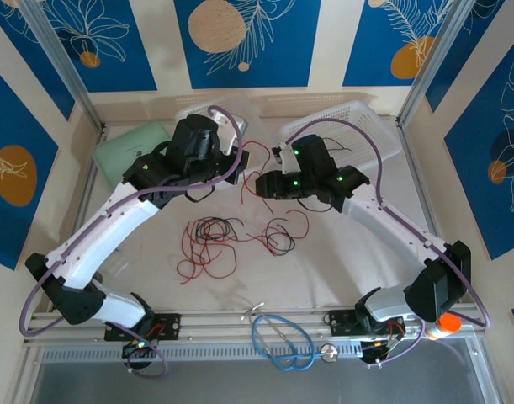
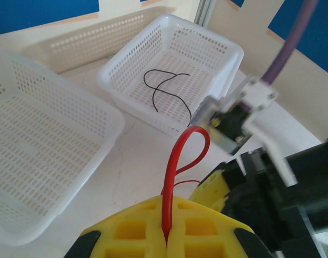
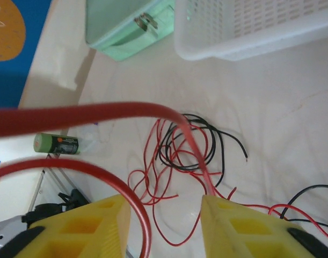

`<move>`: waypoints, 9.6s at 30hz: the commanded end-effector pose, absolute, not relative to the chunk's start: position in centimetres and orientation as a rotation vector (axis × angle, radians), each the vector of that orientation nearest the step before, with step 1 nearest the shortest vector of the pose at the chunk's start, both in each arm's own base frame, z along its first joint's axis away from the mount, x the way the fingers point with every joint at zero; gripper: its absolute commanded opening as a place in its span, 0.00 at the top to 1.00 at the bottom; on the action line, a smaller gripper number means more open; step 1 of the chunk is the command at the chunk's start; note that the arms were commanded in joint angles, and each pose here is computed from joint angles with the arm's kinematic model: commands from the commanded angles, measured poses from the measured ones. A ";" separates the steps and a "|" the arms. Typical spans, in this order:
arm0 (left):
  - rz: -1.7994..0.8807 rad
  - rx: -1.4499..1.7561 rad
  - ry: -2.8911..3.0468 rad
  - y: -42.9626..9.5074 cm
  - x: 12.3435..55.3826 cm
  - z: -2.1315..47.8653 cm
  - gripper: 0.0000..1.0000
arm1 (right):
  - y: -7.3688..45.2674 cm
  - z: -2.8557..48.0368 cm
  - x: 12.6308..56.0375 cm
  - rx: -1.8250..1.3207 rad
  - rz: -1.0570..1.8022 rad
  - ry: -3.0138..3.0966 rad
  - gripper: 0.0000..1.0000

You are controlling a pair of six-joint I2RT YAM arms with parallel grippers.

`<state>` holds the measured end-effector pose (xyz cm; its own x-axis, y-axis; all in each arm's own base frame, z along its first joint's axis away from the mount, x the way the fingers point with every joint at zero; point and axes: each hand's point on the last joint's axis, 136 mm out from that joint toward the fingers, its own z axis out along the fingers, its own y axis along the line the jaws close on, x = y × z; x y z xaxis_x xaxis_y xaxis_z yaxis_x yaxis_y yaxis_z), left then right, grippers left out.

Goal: Untangle the cables

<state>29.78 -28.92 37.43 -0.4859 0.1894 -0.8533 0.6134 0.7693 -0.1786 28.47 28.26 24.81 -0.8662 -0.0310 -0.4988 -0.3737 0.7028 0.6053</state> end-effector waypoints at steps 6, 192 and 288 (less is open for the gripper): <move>-0.586 0.585 1.987 -28.0 29.0 39.4 1.00 | 23.7 25.3 29.5 -0.032 0.778 2.434 0.66; -0.416 0.481 2.083 -23.4 33.4 31.8 0.00 | 20.2 3.3 24.8 0.114 0.067 3.028 0.73; -0.396 0.856 1.525 -32.3 19.4 25.6 0.00 | 20.4 38.5 35.0 0.098 1.206 2.160 1.00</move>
